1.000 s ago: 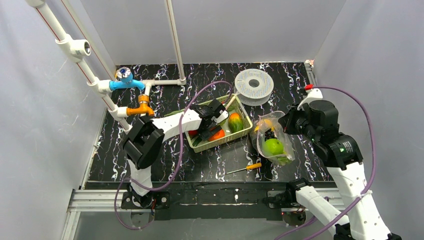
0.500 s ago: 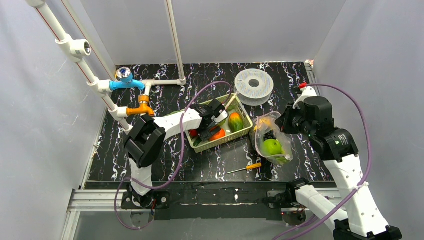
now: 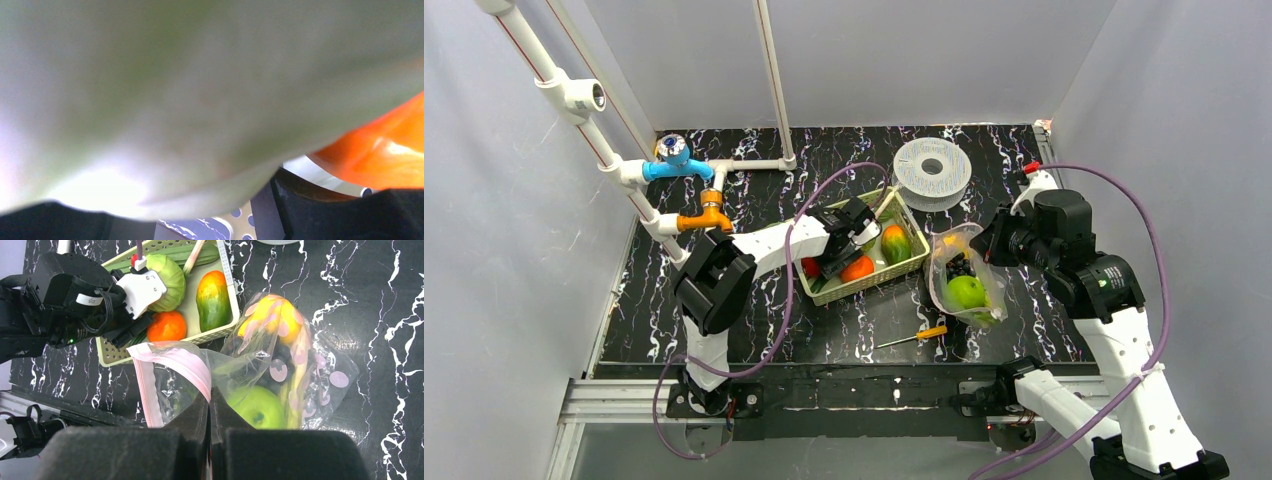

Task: Place the food in the zip-top bag and seal the zipper
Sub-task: Pick up the fake vegetable from the bin.

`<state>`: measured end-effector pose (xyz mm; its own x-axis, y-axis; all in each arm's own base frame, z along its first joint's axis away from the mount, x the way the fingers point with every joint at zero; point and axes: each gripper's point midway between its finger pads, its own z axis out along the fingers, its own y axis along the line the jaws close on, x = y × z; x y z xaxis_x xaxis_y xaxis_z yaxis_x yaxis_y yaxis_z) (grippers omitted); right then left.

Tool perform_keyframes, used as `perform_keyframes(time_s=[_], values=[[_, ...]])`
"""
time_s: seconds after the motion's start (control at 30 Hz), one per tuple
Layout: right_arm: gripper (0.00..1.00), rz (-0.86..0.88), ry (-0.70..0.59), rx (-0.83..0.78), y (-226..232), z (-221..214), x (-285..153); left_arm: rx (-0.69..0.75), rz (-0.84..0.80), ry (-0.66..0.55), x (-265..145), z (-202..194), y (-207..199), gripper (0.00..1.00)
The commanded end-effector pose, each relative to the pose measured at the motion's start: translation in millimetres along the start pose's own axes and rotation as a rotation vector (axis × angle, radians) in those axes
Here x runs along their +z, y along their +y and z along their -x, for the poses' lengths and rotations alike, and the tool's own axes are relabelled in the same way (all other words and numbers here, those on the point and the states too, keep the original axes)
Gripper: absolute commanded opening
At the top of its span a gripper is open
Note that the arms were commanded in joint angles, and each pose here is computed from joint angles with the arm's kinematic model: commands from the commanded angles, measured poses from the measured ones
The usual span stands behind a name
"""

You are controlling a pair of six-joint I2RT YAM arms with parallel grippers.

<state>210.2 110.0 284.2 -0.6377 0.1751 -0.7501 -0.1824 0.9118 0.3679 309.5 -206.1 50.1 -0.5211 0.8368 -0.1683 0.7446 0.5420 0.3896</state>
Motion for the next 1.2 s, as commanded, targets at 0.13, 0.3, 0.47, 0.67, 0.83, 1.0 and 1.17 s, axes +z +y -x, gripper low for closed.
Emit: perform_keyframes(time_s=[0.13,0.3,0.47,0.67,0.83,1.0,1.17], values=[[0.01,0.041,-0.051,0.025,11,13,-11,-0.038,-0.026,-0.059,-40,1,8,0.26],[0.01,0.029,-0.038,0.025,8,9,-10,-0.071,-0.035,-0.151,-60,9,12,0.18],[0.01,0.043,-0.051,0.022,10,11,-13,-0.092,-0.048,-0.248,-78,15,12,0.10],[0.01,0.060,-0.069,0.014,14,14,-19,-0.089,-0.107,-0.436,-111,28,-5,0.04],[0.01,0.080,-0.074,0.011,16,12,-23,-0.107,-0.260,-0.667,-165,37,-51,0.02],[0.01,0.075,-0.054,-0.002,14,8,-20,-0.435,-0.618,-0.896,-230,40,-87,0.05],[0.01,0.076,-0.021,-0.017,13,3,-12,-0.538,-0.895,-1.081,-303,69,-112,0.00]])
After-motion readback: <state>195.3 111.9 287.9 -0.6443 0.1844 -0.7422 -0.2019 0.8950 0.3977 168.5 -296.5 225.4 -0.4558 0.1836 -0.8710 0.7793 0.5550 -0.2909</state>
